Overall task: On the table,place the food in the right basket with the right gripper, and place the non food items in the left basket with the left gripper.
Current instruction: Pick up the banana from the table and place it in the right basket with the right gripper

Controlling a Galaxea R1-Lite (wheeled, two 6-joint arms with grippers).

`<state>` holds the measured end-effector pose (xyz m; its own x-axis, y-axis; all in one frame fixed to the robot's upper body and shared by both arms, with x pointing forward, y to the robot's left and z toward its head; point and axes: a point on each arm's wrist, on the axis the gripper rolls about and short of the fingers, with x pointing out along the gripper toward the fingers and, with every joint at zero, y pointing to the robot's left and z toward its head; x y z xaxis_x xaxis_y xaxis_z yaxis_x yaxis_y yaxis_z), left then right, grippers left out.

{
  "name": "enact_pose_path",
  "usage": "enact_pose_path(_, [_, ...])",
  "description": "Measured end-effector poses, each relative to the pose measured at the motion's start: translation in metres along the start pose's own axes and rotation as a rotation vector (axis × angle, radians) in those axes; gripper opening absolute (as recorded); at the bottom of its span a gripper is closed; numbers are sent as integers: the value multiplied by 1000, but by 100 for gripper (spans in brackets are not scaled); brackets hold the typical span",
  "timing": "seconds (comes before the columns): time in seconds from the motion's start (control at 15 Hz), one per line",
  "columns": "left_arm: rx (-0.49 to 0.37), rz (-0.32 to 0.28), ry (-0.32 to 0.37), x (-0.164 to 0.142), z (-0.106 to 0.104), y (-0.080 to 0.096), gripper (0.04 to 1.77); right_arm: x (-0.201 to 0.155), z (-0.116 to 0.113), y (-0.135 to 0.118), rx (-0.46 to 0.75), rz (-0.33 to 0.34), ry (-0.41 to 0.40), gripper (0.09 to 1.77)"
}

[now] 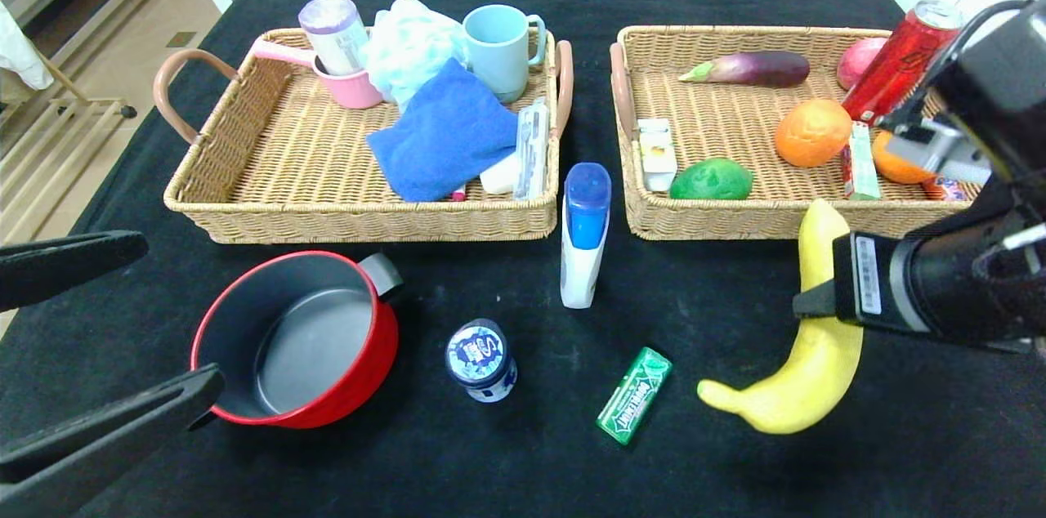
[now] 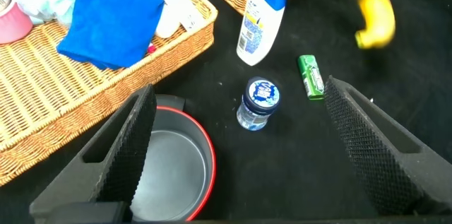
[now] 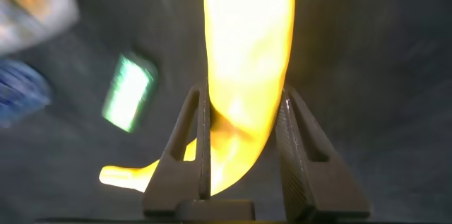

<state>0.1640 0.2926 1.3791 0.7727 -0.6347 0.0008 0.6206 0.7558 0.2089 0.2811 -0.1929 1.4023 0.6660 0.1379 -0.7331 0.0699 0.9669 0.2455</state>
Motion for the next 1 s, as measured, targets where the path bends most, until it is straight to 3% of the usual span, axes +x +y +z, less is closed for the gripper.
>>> enact_pose_path(0.4, [9, 5, -21, -6, 2, -1, 172, -10, 50, -2, 101, 18, -144, 61])
enact_pose_path(1.0, [15, 1, -4, -1, 0, 0, 172, 25, 111, 1, 177, 54, -383, 61])
